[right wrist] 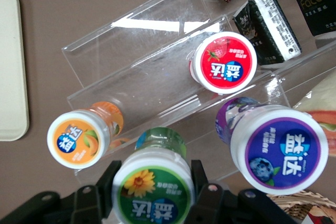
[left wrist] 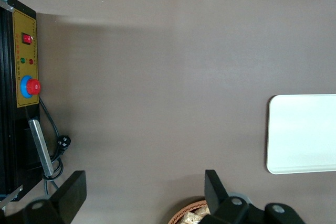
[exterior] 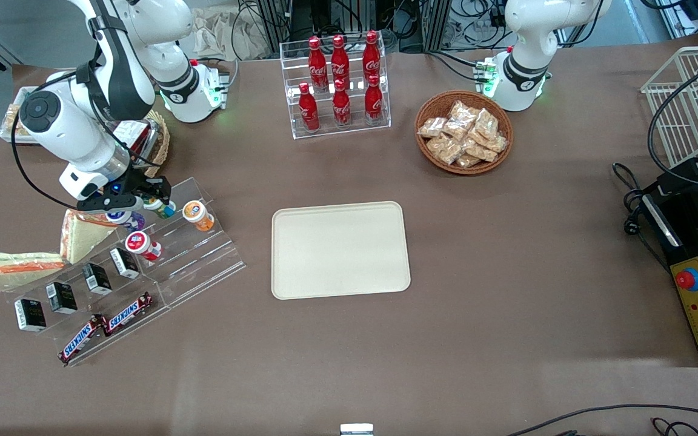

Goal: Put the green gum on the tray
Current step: 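Lower the right gripper and close it on the green-capped yogurt bottle, then lift the green bottle out of the rack and carry it to the tray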

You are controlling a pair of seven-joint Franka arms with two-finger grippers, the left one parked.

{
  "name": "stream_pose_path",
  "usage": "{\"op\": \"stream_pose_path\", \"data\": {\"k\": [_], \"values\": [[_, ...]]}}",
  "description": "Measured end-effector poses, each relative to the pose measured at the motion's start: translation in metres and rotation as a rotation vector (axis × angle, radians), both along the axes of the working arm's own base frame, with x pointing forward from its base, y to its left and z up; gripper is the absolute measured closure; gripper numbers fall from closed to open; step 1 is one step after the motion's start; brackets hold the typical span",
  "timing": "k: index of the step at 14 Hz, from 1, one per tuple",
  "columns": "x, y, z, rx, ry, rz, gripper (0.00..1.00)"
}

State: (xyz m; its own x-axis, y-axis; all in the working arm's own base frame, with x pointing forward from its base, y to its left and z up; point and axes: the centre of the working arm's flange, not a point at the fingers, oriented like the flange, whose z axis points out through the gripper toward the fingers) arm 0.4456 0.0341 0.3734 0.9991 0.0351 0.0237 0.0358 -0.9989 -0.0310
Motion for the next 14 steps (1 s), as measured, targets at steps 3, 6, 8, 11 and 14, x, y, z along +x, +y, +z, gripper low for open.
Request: {"op": "stream_pose_path", "data": {"k": [3, 6, 8, 11, 14], "values": [[0.003, 0.000, 0.005, 0.001, -0.011, 0.000, 0.41], [0.018, 0.001, 0.044, 0.002, 0.000, 0.002, 0.41], [0.032, 0.003, 0.094, 0.003, 0.007, 0.006, 0.41], [0.038, 0.007, 0.169, 0.003, 0.033, 0.019, 0.41], [0.033, 0.027, 0.240, 0.003, 0.033, 0.044, 0.41]]}}
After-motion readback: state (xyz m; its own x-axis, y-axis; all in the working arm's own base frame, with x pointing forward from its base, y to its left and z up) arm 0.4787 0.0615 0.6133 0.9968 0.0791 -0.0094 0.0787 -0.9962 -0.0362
